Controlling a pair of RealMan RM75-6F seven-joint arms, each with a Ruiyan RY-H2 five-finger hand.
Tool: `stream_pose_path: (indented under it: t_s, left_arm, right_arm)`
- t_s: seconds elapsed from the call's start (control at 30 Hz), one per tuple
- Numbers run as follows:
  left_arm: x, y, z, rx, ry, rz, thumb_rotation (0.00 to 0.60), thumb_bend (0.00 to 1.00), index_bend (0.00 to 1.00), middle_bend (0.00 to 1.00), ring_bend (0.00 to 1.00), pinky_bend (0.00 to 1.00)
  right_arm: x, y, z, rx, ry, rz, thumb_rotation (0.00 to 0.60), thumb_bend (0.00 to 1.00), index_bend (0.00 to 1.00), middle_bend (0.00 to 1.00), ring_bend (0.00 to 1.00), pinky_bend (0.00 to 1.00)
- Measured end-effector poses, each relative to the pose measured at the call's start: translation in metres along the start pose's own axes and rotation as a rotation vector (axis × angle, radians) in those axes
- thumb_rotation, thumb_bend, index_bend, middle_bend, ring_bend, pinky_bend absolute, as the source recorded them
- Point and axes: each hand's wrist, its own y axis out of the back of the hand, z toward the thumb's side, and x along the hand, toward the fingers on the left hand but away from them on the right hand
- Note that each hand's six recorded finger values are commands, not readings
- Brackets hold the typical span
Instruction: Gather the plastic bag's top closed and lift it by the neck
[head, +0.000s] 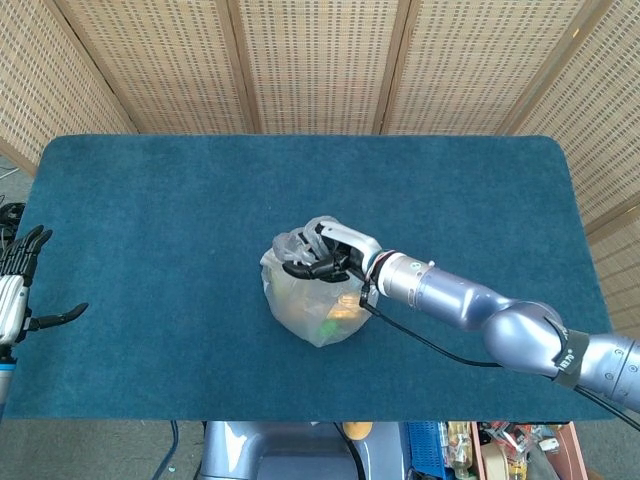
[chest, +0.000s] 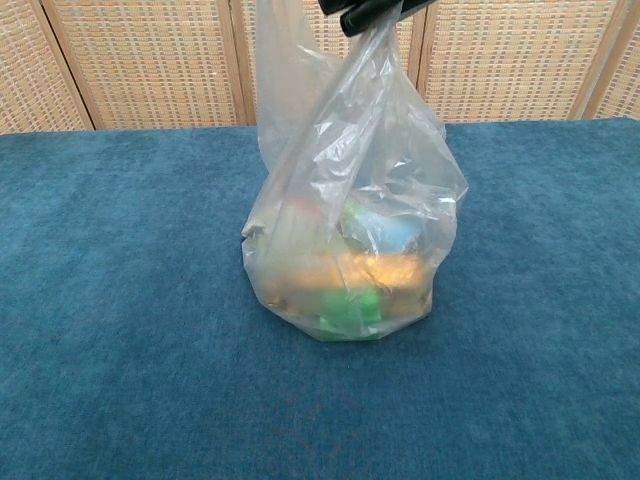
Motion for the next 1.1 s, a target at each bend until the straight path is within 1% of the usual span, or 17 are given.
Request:
stream_pose_path:
  t_s: [0.07,0.17,0.3,0.57,0.73,1.1]
  left_arm:
    - [0.0,0.0,0.0,-0.001,0.002,-0.002,0.6,0.14,0.0,0.0,0.0,0.0]
    - [0.001,-0.001,-0.001,-0.003,0.007,-0.009,0.6,0.14,0.0,0.0,0.0,0.0]
    - [0.002,-0.002,-0.002,-0.007,0.012,-0.015,0.6,0.14,0.0,0.0,0.0,0.0]
    - [0.003,0.0,-0.003,-0.007,0.017,-0.012,0.6,0.14,0.0,0.0,0.0,0.0]
    - [0.004,-0.001,-0.005,-0.008,0.02,-0.015,0.6,0.14,0.0,0.0,0.0,0.0]
    - [0.006,-0.005,-0.007,-0.014,0.026,-0.03,0.6,0.14,0.0,0.0,0.0,0.0]
  right_arm:
    - [-0.001,0.004,0.008,-0.032,0.022,-0.023,0.6,1.0,0.94,0.96,0.94,1.0]
    - [-0.001,0.007,0.017,-0.067,0.033,-0.043,0.6,1.0,0.95,0.97,0.95,1.0]
    - [0.002,0.012,0.037,-0.107,0.05,-0.071,0.6,1.0,0.95,0.98,0.97,1.0]
    - [0.013,0.012,0.067,-0.103,0.039,-0.065,0.6,1.0,0.95,0.99,0.98,1.0]
    - [0.022,0.012,0.088,-0.109,0.061,-0.072,0.6,1.0,0.95,0.99,0.98,1.0]
    - [0.05,0.007,0.139,-0.08,0.13,-0.106,0.6,1.0,0.95,0.99,0.98,1.0]
